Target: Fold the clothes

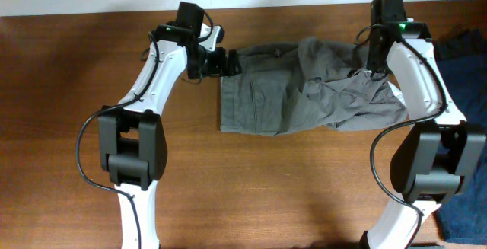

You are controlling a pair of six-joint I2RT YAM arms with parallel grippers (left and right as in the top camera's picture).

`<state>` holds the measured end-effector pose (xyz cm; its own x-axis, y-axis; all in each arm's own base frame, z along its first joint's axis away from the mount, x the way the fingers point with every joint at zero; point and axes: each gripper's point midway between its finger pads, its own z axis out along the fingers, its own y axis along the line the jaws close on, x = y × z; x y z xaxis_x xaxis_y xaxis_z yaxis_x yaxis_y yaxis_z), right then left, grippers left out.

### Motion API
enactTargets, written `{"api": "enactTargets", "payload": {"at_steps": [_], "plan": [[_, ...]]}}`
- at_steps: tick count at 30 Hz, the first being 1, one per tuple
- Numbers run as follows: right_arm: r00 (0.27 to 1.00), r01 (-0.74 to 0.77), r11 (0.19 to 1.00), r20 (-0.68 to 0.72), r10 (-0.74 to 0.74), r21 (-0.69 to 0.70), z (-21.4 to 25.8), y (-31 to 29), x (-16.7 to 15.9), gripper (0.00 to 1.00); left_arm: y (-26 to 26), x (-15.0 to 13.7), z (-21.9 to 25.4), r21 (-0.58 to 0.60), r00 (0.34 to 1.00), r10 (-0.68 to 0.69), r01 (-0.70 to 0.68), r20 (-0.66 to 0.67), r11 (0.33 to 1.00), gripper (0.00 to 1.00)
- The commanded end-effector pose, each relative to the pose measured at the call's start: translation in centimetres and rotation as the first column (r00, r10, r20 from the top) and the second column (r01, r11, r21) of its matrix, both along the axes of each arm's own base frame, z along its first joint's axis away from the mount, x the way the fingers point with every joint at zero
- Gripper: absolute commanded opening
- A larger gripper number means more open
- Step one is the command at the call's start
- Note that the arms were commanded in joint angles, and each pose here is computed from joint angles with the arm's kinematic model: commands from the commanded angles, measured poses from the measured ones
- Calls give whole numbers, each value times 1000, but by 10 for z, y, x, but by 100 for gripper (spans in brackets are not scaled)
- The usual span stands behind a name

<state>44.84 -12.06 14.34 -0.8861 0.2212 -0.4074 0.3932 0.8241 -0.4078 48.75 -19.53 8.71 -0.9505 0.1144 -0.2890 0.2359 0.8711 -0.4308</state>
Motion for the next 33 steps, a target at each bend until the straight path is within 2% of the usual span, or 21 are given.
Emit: {"api": "enactTargets", "payload": {"at_steps": [1, 4, 7, 9, 10, 14, 20, 23, 29, 33], "plan": [[999, 22, 991, 46, -28, 130, 7, 2, 0, 45, -26, -8, 4, -33, 989, -141, 143, 46, 989, 99], [988, -144, 955, 84, 126, 260, 18, 39, 11, 44, -35, -10, 4, -31, 985, -165, 167, 58, 985, 99], [902, -431, 840, 159, 401, 330, 42, 95, 19, 50, -38, -8, 3, -10, 981, -178, 180, 79, 984, 99], [864, -503, 806, 168, 475, 312, 50, 117, 18, 64, -35, -6, 1, 25, 981, -172, 171, 89, 985, 99], [849, -527, 791, 163, 502, 311, 50, 126, 17, 77, -32, -4, 0, 44, 982, -168, 164, 92, 985, 99], [782, -608, 724, 90, 617, 324, 36, 161, 6, 93, -25, 0, -7, 95, 984, -151, 142, 96, 985, 99], [712, -677, 660, 60, 700, 326, 32, 206, -5, 96, -24, -1, -22, 98, 986, -150, 143, 66, 985, 99], [697, -684, 657, 18, 717, 317, 29, 214, -13, 100, -24, -2, -26, 100, 987, -150, 144, 56, 984, 99], [675, -691, 639, -15, 738, 339, 22, 225, -23, 99, -24, -1, -27, 99, 987, -150, 144, 58, 985, 99], [677, -671, 647, -58, 734, 362, -5, 223, -22, 99, -25, -1, -27, 99, 987, -150, 144, 59, 985, 99]]}}
